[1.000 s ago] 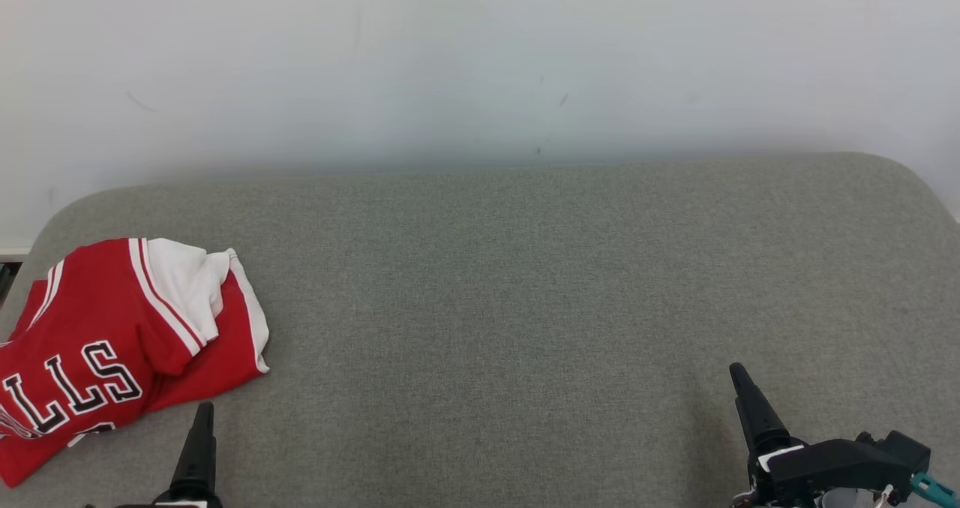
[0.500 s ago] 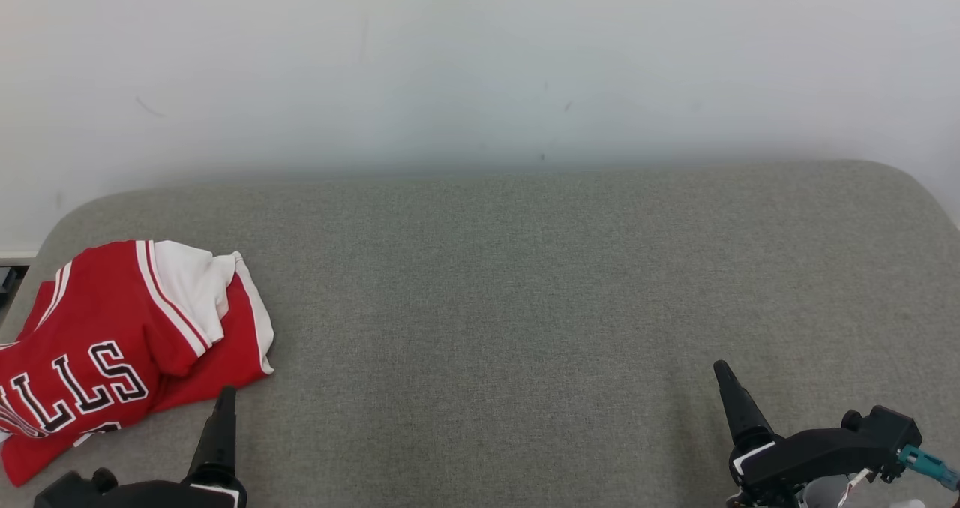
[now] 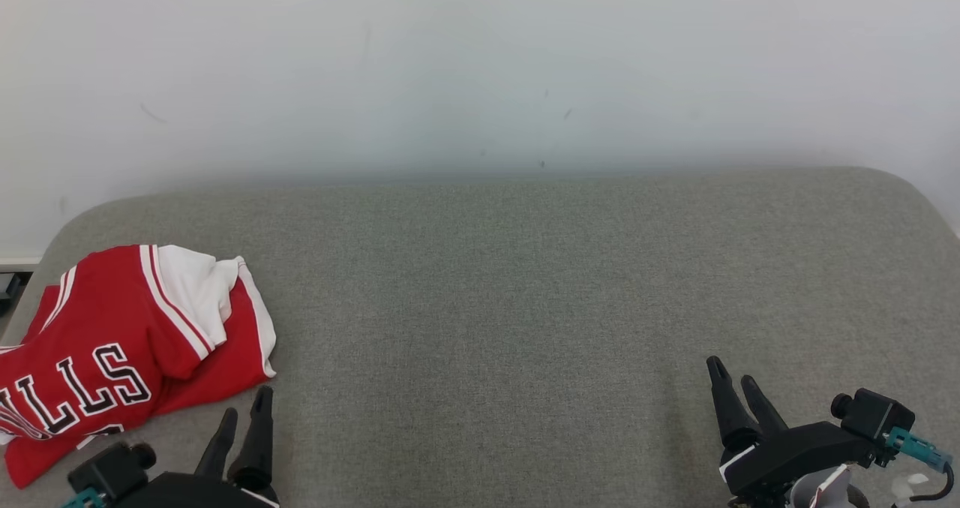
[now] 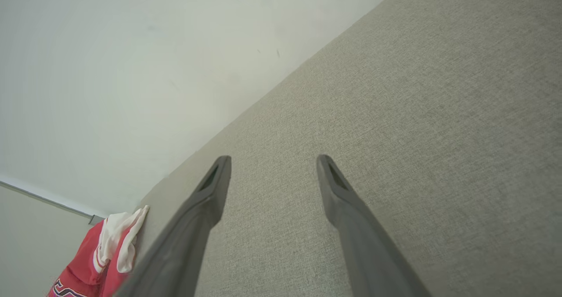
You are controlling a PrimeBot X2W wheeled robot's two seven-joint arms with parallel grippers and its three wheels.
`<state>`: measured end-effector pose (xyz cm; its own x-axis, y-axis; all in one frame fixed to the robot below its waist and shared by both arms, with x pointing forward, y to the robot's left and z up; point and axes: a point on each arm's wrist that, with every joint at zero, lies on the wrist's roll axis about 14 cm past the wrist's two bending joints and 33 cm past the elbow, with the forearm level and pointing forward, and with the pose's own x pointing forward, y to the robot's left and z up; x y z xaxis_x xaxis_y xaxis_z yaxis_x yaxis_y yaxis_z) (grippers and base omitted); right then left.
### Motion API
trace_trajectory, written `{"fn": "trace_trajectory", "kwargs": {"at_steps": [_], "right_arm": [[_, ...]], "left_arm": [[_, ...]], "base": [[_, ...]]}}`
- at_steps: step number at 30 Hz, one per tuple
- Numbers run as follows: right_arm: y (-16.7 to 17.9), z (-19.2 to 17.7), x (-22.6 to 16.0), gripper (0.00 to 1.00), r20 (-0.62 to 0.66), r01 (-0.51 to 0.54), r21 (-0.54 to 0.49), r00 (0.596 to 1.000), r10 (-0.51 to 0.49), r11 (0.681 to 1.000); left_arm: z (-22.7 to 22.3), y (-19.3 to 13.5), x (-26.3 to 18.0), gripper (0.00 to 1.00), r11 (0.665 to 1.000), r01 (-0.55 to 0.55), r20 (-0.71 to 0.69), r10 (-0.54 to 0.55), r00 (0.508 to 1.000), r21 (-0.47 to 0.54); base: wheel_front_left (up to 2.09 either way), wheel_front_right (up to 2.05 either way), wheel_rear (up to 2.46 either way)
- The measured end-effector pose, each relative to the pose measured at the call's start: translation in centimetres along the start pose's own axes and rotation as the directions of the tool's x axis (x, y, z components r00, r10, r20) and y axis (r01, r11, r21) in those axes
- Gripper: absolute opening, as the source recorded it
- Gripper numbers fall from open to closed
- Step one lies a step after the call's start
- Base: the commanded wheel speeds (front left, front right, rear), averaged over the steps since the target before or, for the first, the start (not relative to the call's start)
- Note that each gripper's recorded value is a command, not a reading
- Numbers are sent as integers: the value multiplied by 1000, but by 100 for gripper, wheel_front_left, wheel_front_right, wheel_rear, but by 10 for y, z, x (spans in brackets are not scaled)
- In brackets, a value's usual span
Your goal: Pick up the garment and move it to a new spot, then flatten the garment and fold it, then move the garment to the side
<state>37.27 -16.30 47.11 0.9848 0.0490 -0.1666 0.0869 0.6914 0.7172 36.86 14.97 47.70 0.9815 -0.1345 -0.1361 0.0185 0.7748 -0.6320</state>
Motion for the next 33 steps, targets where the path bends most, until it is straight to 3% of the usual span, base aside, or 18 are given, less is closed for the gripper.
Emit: {"fn": "trace_trajectory", "kwargs": {"at_steps": [7, 12, 21, 33], "right_arm": [[-6, 6, -1, 100, 33, 21, -153, 999, -16, 988], [-8, 6, -1, 100, 43, 29, -252, 999, -19, 967], [-2, 4, 1, 100, 32, 13, -405, 999, 0, 914], [7, 13, 5, 100, 48, 15, -558, 999, 14, 830]], "left_arm": [[-1, -6, 2, 100, 980, 29, -15, -27, 1000, 196], [2, -8, 3, 100, 944, 46, -19, -42, 999, 327], [5, -5, 3, 100, 898, 38, -19, -33, 999, 439], [11, 1, 0, 100, 799, 22, -6, -23, 1000, 601]], "base": [[0, 0, 0], [0, 0, 0], [0, 0, 0], [0, 0, 0]]}}
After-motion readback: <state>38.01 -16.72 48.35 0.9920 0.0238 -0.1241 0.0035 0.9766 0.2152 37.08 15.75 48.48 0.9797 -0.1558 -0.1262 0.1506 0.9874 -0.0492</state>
